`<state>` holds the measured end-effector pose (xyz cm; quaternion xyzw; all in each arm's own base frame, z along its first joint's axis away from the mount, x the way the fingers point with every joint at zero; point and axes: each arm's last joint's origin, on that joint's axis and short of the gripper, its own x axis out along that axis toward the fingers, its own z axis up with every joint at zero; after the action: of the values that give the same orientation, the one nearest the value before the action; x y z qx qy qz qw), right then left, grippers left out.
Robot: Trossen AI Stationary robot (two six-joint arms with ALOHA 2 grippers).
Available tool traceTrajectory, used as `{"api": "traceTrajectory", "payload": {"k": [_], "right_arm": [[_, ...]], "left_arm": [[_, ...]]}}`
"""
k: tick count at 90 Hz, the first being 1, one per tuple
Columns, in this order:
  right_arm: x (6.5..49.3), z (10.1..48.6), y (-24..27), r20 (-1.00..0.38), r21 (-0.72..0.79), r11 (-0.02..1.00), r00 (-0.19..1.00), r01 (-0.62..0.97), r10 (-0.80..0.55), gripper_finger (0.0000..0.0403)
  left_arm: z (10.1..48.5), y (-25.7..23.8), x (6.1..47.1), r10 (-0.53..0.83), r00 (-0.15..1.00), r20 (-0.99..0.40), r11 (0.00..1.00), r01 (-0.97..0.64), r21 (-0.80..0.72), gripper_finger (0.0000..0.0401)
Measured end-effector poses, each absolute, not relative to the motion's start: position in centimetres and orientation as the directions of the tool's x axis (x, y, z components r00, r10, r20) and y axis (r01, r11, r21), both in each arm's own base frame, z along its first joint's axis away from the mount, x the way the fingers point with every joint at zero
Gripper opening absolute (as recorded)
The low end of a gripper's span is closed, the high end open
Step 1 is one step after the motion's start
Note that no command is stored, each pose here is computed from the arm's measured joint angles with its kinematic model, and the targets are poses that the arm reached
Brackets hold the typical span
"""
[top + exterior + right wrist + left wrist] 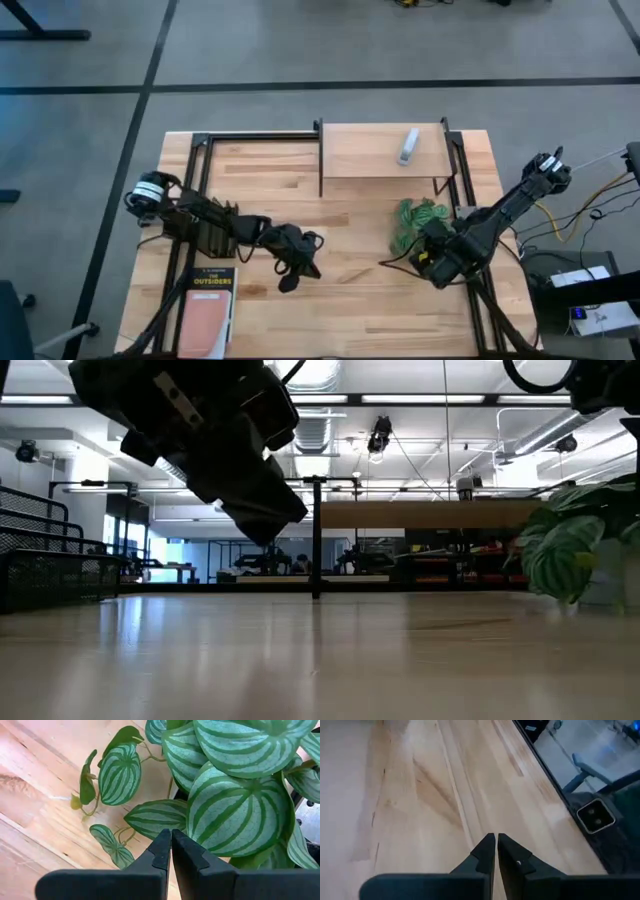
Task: Stock shelves
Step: Put the white vase plant under the shelf
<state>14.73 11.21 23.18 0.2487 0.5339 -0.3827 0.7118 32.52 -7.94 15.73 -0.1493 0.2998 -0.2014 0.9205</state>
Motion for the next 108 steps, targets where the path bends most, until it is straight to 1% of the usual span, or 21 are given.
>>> {"api": "traceTrajectory", "payload": {"k": [16,33,47,56,64,81,88,108], "right_arm": [[14.8,23.2,11.2,-0.948,-0.052,0.584,0.143,0.810,-0.284,0.0000],[14.8,23.2,11.2,-0.948,-0.048,0.584,0.147,0.811,-0.282,0.0000],[14.9,23.2,11.3,-0.949,-0.034,0.584,0.157,0.811,-0.274,0.0000],[15.0,23.2,11.4,-0.949,-0.019,0.581,0.168,0.813,-0.266,0.0000],[15.1,23.2,11.5,-0.949,-0.001,0.574,0.181,0.819,-0.259,0.0000],[15.2,23.2,11.5,-0.939,0.008,0.575,0.204,0.818,-0.277,0.0000],[15.2,23.2,11.4,-0.932,0.005,0.586,0.216,0.810,-0.291,0.0000],[15.2,23.2,11.4,-0.929,0.005,0.588,0.221,0.809,-0.296,0.0000]], "left_arm": [[16.2,-8.6,32.6,-0.479,0.756,-0.446,0.859,0.301,-0.413,0.0004],[17.1,-9.9,32.7,-0.518,0.779,-0.353,0.837,0.375,-0.399,0.0004],[17.6,-10.1,32.8,-0.528,0.794,-0.301,0.823,0.391,-0.412,0.0004],[17.7,-10.3,32.8,-0.532,0.793,-0.297,0.815,0.384,-0.434,0.0004],[17.7,-9.9,32.9,-0.528,0.797,-0.293,0.797,0.346,-0.495,0.0004],[18.3,-9.0,33.3,-0.491,0.838,-0.239,0.793,0.317,-0.520,0.0004],[18.6,-9.0,33.4,-0.451,0.867,-0.210,0.795,0.283,-0.537,0.0004],[18.2,-9.0,33.3,-0.432,0.866,-0.252,0.803,0.242,-0.544,0.0004]]}}
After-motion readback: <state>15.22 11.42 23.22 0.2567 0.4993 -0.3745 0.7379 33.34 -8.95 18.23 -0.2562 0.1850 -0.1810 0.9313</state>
